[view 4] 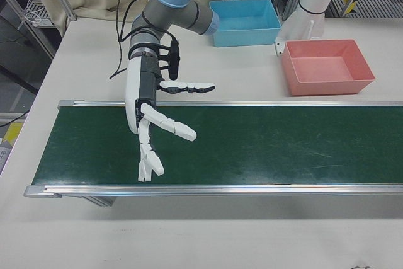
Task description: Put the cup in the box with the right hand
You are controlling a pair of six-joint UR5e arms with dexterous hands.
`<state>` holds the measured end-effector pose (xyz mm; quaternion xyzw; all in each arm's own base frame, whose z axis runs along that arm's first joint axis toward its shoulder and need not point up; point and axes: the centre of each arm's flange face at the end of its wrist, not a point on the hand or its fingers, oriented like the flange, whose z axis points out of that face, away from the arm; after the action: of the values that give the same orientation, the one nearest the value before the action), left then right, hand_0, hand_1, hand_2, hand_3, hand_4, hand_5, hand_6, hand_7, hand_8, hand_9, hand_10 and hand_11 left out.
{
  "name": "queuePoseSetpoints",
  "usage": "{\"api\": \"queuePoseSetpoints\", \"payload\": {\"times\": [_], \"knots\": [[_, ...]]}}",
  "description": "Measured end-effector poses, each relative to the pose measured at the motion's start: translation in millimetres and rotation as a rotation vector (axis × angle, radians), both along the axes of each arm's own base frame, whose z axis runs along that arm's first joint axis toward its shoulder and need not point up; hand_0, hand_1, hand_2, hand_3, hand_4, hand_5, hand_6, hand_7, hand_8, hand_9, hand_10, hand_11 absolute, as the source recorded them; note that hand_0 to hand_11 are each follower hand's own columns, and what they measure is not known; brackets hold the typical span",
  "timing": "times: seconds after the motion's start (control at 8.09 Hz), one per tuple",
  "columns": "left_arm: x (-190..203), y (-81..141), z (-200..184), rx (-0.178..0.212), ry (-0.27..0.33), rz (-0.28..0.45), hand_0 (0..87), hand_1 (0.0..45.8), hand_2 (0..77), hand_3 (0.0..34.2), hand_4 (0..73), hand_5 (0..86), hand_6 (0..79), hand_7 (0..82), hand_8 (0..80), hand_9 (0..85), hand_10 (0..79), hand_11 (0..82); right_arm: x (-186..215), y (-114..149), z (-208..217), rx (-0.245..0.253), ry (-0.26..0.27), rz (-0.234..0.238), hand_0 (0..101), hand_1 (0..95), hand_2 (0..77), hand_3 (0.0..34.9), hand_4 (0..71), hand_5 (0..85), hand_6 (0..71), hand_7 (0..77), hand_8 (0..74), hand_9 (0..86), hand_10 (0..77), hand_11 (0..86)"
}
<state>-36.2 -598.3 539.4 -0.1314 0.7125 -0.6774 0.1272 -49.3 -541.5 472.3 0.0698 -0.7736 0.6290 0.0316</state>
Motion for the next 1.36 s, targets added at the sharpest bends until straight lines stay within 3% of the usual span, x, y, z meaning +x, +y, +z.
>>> {"api": "queuePoseSetpoints", "payload": {"times": [0.49, 0.62, 0.87, 1.24, 1.36], "knots": [[0.0, 0.5, -2.7, 0.004, 0.0, 0.0, 0.0, 0.5, 0.5, 0.0, 0.0, 0.0, 0.0, 0.0, 0.0, 0.0, 0.0, 0.0, 3.8, 3.8, 9.1, -0.017, 0.008, 0.004, 65, 18.0, 1.1, 10.5, 21.8, 7.1, 5.4, 18.0, 2.7, 7.6, 1.1, 3.8], [-0.3, 0.6, -3.3, 0.005, 0.001, 0.0, 0.0, 0.5, 0.5, 0.0, 0.0, 0.0, 0.0, 0.0, 0.0, 0.0, 0.0, 0.0, -5.5, 7.4, 19.6, -0.037, 0.018, -0.015, 65, 21.3, 1.1, 10.5, 20.7, 7.1, 5.4, 18.0, 2.7, 7.6, 1.1, 3.8], [-0.2, 0.7, -4.2, 0.006, 0.001, 0.0, 0.0, 0.5, 0.5, 0.0, 0.0, 0.0, 0.0, 0.0, 0.0, 0.0, 0.0, 0.0, -17.3, 11.8, 40.4, -0.076, 0.036, -0.039, 65, 19.1, 1.1, 10.5, 21.3, 7.1, 5.4, 17.5, 2.7, 7.6, 1.1, 3.8], [-0.5, 0.7, -4.5, 0.007, 0.001, -0.001, 0.0, 0.5, 0.5, 0.0, 0.0, 0.0, 0.0, 0.0, 0.0, 0.0, 0.0, 0.0, -25.8, 14.5, 47.7, -0.09, 0.043, -0.055, 67, 18.0, 1.1, 10.5, 21.3, 7.6, 5.4, 15.8, 1.6, 4.9, 0.5, 2.7], [-0.5, 0.7, -4.4, 0.007, 0.001, -0.001, 0.0, 0.5, 0.5, 0.0, 0.0, 0.0, 0.0, 0.0, 0.0, 0.0, 0.0, 0.0, -28.3, 15.1, 48.1, -0.091, 0.043, -0.059, 68, 14.2, 0.5, 10.5, 19.6, 7.1, 1.1, 12.5, 1.6, 5.4, 0.5, 1.6]]}}
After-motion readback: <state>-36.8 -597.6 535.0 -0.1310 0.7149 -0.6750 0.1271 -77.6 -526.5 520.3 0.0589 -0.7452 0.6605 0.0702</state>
